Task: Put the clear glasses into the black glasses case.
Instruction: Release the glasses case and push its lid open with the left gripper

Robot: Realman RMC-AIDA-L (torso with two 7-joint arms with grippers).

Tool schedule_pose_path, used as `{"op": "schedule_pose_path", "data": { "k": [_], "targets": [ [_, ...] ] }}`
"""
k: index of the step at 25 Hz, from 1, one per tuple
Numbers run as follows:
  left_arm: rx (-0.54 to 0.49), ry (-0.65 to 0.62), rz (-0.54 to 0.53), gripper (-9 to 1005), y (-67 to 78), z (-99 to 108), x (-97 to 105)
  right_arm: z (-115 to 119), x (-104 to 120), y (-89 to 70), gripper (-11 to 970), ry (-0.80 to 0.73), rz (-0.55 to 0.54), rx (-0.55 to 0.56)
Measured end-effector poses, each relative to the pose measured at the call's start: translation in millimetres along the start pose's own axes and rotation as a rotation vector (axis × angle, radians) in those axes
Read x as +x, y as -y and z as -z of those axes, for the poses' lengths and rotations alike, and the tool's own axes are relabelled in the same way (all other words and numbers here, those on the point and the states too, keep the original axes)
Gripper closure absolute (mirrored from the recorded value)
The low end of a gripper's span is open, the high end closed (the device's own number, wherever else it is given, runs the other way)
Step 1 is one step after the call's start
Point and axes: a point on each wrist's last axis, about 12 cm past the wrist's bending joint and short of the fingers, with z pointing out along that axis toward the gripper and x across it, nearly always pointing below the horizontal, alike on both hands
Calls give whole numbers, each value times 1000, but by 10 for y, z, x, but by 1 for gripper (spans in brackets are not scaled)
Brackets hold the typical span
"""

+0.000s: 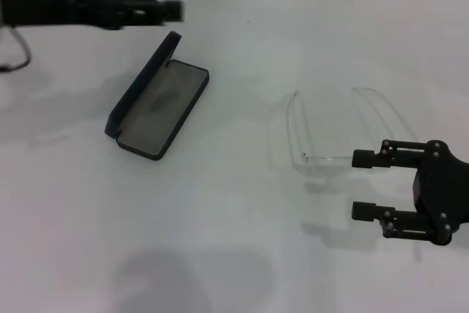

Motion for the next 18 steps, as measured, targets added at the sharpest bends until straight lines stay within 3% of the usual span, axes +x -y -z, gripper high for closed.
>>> {"op": "schedule_pose_path", "data": {
  "k": [5,13,18],
  "targets": [
    [-196,-312,12,292,4,-422,-282,-20,9,8,333,23,-10,12],
    [-412,-531,-33,296,7,-712,-271,-23,5,16,334,44,-17,23],
    [-532,-574,-75,298,-12,-820,-267,-2,5,7,334,79,-28,43]
  ]
}}
